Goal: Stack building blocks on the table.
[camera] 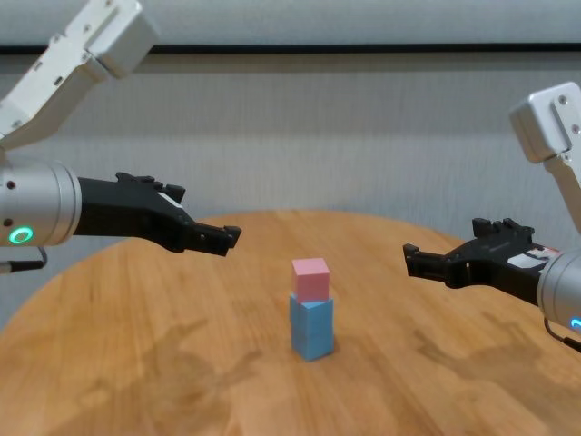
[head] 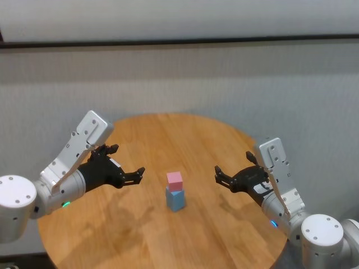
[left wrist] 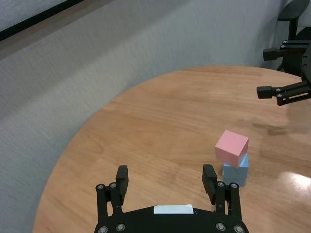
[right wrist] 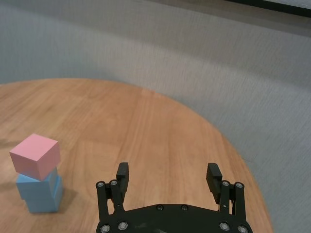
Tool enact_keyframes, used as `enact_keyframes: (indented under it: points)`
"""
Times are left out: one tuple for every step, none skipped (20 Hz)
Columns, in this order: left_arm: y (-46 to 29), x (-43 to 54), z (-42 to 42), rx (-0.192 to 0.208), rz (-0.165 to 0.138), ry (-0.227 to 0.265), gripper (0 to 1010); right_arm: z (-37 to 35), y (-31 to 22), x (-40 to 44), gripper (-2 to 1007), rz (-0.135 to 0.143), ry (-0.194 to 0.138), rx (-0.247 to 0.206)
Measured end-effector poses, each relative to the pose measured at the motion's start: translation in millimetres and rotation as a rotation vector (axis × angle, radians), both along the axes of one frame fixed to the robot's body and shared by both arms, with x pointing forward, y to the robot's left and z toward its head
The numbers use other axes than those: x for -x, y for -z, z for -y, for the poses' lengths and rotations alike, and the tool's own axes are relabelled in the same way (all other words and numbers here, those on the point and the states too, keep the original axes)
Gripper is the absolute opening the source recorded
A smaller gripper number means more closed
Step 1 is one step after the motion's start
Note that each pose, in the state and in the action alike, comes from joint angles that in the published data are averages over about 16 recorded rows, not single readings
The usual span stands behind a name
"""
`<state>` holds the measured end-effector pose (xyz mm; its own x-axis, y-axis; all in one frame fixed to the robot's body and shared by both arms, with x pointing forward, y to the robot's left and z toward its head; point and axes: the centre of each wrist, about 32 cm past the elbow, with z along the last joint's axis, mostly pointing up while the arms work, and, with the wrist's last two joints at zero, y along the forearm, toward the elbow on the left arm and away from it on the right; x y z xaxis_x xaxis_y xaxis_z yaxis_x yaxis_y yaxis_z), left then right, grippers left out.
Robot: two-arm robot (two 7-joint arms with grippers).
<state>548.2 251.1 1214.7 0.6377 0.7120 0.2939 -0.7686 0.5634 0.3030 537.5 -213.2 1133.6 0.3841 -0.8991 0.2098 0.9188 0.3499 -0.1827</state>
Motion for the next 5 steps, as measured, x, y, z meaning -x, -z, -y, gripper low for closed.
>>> enact_keyframes:
  points:
    - [0.0,0.0,0.0,0.0,0.0,0.0,1000,0.0,0.0,0.0,1005,0.0,0.0,0.0]
    - [0.0,-0.1,0.0,0.0,0.0,0.0,1000,0.0,0.0,0.0,1005,0.0,0.0,0.0]
    - [0.0,-0.1,0.0,0.0,0.0,0.0,1000,0.0,0.0,0.0,1005,0.0,0.0,0.0]
    - [0.0,-0.1,0.1,0.0,0.0,0.0,1000,0.0,0.0,0.0,1005,0.0,0.0,0.0]
    - [0.0,-0.1,0.1,0.0,0.0,0.0,1000,0.0,0.0,0.0,1005,0.0,0.0,0.0]
